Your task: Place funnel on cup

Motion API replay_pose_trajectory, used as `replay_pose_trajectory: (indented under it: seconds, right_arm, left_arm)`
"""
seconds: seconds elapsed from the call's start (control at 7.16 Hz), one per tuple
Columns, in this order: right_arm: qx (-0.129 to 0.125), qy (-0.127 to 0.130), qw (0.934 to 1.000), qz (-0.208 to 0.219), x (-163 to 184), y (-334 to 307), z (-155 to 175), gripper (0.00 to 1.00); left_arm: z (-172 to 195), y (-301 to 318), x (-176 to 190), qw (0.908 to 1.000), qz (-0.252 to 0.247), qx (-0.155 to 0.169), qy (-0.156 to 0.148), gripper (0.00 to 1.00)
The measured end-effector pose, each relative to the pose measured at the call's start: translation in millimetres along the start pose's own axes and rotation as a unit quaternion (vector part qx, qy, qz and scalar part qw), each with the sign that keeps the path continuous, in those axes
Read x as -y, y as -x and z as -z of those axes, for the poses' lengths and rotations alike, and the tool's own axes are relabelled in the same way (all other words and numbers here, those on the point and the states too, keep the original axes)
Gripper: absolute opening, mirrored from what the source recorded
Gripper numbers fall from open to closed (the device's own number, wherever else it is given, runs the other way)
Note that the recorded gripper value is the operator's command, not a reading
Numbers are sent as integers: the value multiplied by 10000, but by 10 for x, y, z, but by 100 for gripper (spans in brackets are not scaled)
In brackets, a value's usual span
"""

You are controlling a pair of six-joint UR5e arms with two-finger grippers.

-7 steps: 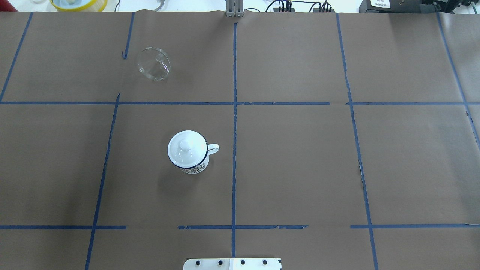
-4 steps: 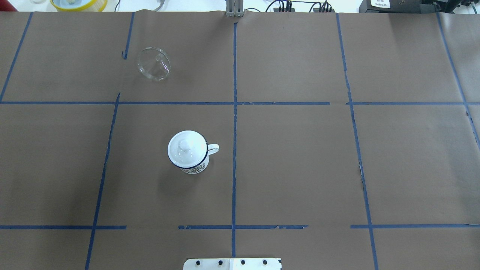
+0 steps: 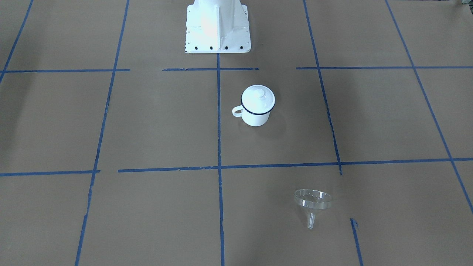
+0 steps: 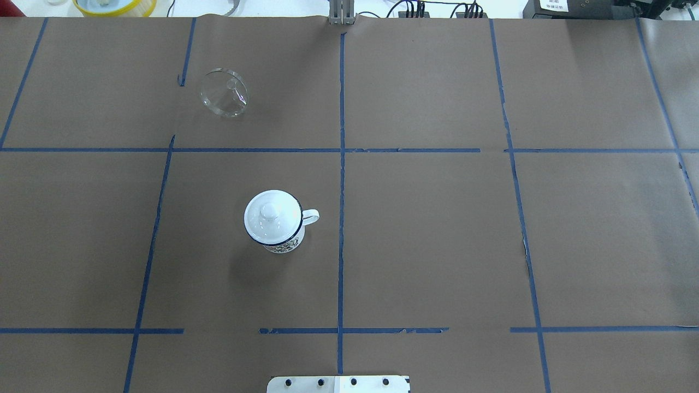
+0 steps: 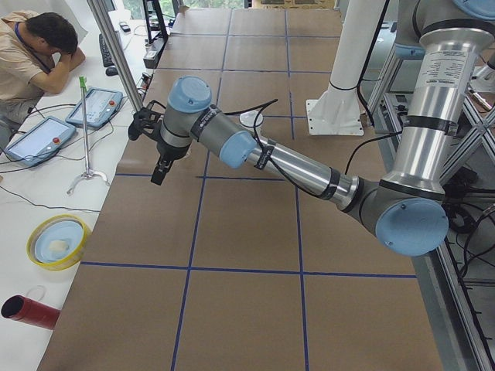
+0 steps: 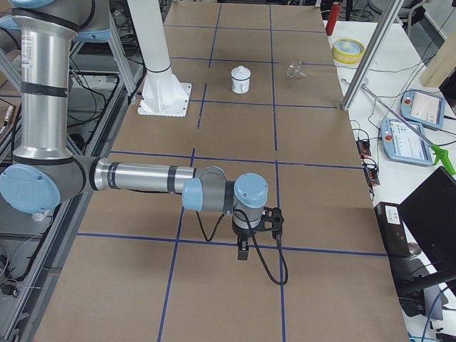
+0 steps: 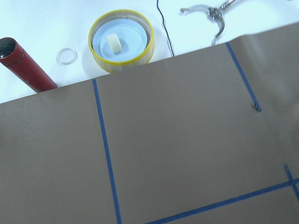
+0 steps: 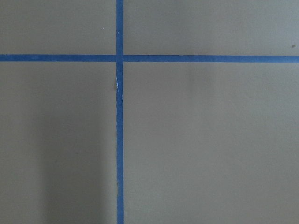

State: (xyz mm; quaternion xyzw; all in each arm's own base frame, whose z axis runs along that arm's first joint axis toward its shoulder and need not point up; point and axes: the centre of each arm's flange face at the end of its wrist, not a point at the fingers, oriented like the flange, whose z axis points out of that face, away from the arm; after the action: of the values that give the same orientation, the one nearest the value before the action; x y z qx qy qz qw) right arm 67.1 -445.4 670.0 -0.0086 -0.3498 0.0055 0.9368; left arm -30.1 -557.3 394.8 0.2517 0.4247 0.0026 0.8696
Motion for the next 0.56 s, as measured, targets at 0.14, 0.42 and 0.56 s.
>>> replay_pose_trajectory:
  seconds: [0.14, 0.42, 0.56]
  right_arm:
    - [0, 1, 10000, 0, 0, 0, 0, 100]
    - [0, -2, 10000, 2, 3, 2, 2, 100]
    - [0, -1, 10000, 1, 2, 1, 1, 100]
  left_arm:
    - [-296, -633, -25, 9992, -2, -386, 131, 100]
    - [-939, -1880, -175, 9907, 775, -828, 752, 100]
    - [-1248, -2531, -294, 9836, 1295, -680, 1052, 100]
